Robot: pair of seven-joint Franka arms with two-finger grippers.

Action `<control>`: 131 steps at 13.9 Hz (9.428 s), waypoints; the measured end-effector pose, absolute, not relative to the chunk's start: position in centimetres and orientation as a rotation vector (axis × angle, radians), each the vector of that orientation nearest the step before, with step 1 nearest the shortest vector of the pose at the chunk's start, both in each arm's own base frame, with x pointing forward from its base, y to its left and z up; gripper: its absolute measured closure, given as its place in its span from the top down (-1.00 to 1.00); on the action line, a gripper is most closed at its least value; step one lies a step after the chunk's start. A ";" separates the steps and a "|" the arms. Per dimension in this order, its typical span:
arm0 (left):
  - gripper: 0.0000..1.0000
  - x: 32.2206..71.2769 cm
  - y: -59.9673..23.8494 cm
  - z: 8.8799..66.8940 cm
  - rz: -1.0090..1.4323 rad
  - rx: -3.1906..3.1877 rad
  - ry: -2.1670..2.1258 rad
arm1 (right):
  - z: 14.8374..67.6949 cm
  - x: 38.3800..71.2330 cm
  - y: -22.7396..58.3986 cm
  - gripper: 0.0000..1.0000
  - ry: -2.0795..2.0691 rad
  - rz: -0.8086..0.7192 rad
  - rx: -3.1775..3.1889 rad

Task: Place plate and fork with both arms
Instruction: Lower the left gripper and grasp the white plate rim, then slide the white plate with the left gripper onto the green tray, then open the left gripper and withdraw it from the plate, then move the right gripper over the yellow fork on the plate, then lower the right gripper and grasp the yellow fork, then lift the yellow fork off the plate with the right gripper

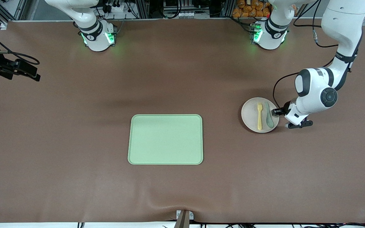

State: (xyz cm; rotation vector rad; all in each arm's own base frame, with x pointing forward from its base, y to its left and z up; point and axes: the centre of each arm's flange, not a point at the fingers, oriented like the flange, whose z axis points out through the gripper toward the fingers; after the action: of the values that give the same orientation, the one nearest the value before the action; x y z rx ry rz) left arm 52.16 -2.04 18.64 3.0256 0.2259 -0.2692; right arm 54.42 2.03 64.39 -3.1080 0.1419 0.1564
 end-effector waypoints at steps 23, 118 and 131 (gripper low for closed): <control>-0.91 62.7 -27.0 28.9 -0.183 2.843 0.056 | 64.3 54.4 1.6 1.00 0.154 0.162 -3.106; 1.00 58.2 -2.9 63.7 0.019 3.101 0.256 | 19.2 61.3 46.3 -0.45 -0.049 -0.009 -3.076; 1.00 58.4 -3.0 63.3 0.011 3.101 0.251 | 21.9 64.4 42.6 -0.45 0.065 0.027 -3.090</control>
State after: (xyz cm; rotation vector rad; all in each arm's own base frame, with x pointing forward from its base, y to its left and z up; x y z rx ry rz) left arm 58.38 -3.02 63.32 3.1009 0.2512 0.0113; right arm 64.36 42.57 21.86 -3.0897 0.0653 0.0270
